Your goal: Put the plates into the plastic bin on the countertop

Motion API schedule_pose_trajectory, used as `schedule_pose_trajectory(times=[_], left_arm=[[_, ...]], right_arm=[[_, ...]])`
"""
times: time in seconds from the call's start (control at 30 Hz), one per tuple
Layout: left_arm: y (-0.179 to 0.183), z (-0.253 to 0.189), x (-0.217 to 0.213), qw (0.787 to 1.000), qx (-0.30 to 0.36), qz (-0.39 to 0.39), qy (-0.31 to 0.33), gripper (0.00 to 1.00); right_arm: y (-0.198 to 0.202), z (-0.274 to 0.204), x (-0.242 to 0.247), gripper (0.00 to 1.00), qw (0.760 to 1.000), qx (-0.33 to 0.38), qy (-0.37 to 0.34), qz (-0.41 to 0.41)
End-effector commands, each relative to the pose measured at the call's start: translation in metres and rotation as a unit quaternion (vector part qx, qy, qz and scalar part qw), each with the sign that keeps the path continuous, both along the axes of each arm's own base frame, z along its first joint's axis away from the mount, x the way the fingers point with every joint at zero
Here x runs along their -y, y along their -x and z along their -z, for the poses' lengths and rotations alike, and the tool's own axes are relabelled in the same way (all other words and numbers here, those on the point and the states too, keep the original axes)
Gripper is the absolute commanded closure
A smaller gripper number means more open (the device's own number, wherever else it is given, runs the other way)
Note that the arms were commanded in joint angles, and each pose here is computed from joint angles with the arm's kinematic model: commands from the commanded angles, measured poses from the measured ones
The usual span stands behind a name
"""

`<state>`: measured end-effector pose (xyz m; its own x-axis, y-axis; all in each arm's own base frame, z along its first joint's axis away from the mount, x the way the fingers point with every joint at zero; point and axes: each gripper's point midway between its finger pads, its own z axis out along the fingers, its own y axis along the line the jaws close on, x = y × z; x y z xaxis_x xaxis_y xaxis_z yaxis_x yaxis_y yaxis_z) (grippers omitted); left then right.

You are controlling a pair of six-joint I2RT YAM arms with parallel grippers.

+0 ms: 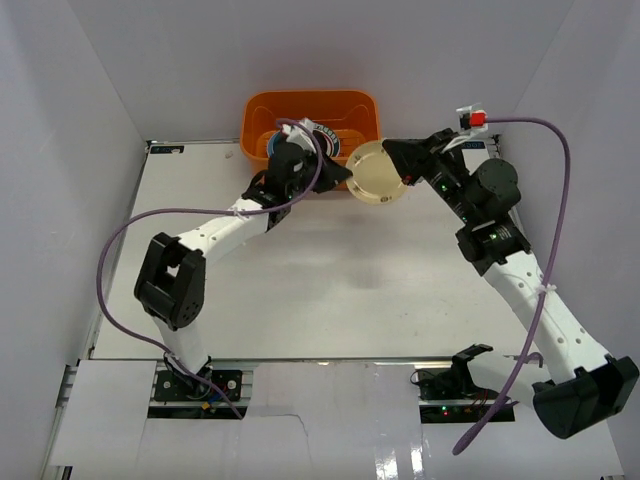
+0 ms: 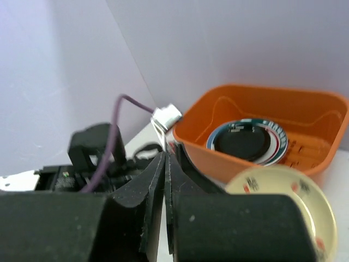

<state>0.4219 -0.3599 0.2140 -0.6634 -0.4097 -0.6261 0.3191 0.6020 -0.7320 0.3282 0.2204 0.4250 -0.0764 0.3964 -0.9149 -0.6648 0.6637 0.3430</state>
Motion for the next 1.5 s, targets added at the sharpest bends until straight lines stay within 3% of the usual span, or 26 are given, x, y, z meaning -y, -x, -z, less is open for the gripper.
schedule_pose_trajectory(times=[0.0,0.07,0.17,0.3,0.43,0.77,0.87,0.97,1.0,1.1,1.13,1.23,1.3,1.33,1.4,1.47], left_arm=[[-0.025,-0.084,-0.037,0.996,0.081,-0.04,0.014,1.0],[-0.052,-0.102,-0.063,0.994,0.086,-0.073,0.012,1.0],[-0.093,-0.081,-0.094,0.992,0.055,-0.114,-0.012,1.0],[-0.144,-0.086,-0.121,0.985,0.068,-0.152,-0.035,1.0],[-0.184,-0.051,-0.13,0.983,0.049,-0.167,-0.066,1.0],[-0.219,0.016,-0.156,0.982,-0.004,-0.171,-0.08,1.0],[-0.221,0.03,-0.157,0.982,-0.013,-0.168,-0.082,0.89],[-0.22,0.032,-0.159,0.983,-0.013,-0.165,-0.08,0.63],[-0.22,0.027,-0.16,0.983,-0.009,-0.165,-0.078,0.49],[-0.216,0.005,-0.162,0.983,0.013,-0.166,-0.073,0.32],[-0.215,-0.003,-0.163,0.983,0.022,-0.167,-0.07,0.21],[-0.204,-0.043,-0.162,0.984,0.057,-0.158,-0.058,0.07],[-0.194,-0.061,-0.162,0.984,0.074,-0.15,-0.053,0.04],[-0.183,-0.095,-0.162,0.983,0.105,-0.146,-0.041,0.04],[-0.169,-0.114,-0.163,0.981,0.127,-0.141,-0.035,0.03],[-0.14,-0.162,-0.165,0.976,0.169,-0.134,-0.018,0.02]], right_arm=[[0.014,-0.037,0.018,0.92,0.998,0.054,0.001,0.028],[0.01,-0.031,0.021,0.92,0.998,0.047,0.005,0.04],[0.002,-0.014,0.018,0.92,0.999,0.029,0.015,0.041],[-0.008,0.002,0.016,0.92,0.998,0.015,0.025,0.047],[-0.017,0.023,0.008,0.92,0.999,-0.001,0.037,0.039],[-0.051,0.082,-0.009,0.92,0.996,-0.066,0.052,0.032],[-0.057,0.091,-0.009,0.91,0.995,-0.077,0.054,0.037],[-0.062,0.095,-0.011,0.89,0.994,-0.081,0.054,0.039],[-0.062,0.096,-0.011,0.88,0.994,-0.082,0.054,0.039],[-0.064,0.098,-0.011,0.83,0.994,-0.085,0.055,0.041],[-0.064,0.097,-0.011,0.81,0.994,-0.084,0.055,0.041],[-0.063,0.096,-0.01,0.71,0.994,-0.084,0.052,0.042],[-0.059,0.091,-0.01,0.61,0.995,-0.08,0.048,0.039],[-0.057,0.09,-0.009,0.53,0.995,-0.081,0.047,0.039],[-0.054,0.088,-0.008,0.43,0.995,-0.08,0.046,0.038],[-0.049,0.086,-0.005,0.29,0.995,-0.078,0.042,0.04]])
